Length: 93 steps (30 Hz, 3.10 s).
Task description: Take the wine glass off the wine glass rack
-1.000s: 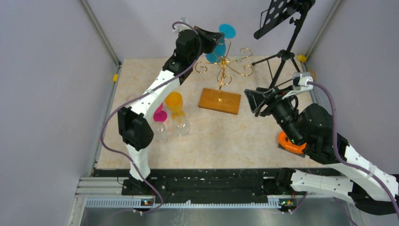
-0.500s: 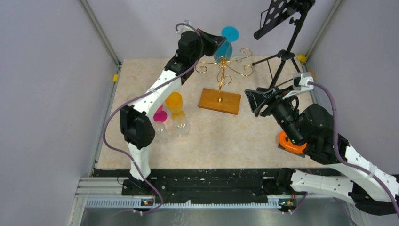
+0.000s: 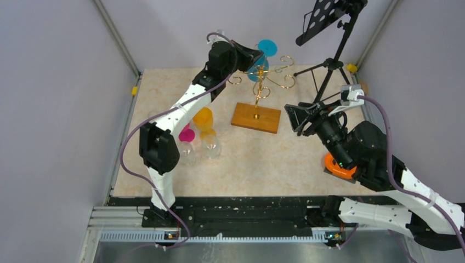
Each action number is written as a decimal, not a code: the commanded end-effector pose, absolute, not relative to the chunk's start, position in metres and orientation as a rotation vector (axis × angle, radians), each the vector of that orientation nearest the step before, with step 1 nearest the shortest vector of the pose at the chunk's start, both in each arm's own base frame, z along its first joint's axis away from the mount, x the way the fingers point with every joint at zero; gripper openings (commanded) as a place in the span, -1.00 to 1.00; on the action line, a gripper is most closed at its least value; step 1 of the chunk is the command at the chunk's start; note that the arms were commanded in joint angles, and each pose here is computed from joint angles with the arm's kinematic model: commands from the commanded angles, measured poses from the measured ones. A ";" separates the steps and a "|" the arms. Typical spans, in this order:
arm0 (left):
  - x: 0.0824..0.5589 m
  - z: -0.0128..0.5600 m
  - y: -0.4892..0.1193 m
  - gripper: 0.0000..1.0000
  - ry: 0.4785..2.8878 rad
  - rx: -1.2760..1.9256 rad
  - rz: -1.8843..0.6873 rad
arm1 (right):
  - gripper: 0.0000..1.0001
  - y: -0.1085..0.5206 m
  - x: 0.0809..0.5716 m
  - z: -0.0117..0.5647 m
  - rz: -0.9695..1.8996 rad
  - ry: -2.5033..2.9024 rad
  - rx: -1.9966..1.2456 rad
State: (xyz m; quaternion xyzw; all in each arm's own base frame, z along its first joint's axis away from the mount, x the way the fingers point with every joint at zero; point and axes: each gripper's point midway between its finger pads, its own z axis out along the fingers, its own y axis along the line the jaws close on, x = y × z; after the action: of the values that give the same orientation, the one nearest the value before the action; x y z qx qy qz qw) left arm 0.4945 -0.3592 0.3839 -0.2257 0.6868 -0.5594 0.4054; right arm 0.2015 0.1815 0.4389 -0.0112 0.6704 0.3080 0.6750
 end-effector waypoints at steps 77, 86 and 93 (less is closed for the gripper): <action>0.318 0.507 -0.156 -1.00 1.527 -0.238 -1.282 | 0.38 0.313 0.167 0.463 0.992 1.227 -0.623; 0.229 0.497 -0.158 -1.00 1.584 -0.085 -1.284 | 0.28 0.348 0.146 0.468 1.048 0.922 -0.803; 0.185 0.489 -0.166 -1.00 1.629 -0.052 -1.401 | 0.26 0.350 0.155 0.457 0.955 0.811 -0.787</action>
State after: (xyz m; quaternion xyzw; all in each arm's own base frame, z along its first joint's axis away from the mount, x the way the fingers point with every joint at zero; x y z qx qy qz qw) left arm 0.2033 -0.1573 0.5015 -0.0393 0.6557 -0.5498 0.5160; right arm 0.1579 0.3584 0.4234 -0.3693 0.4580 0.4465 0.6742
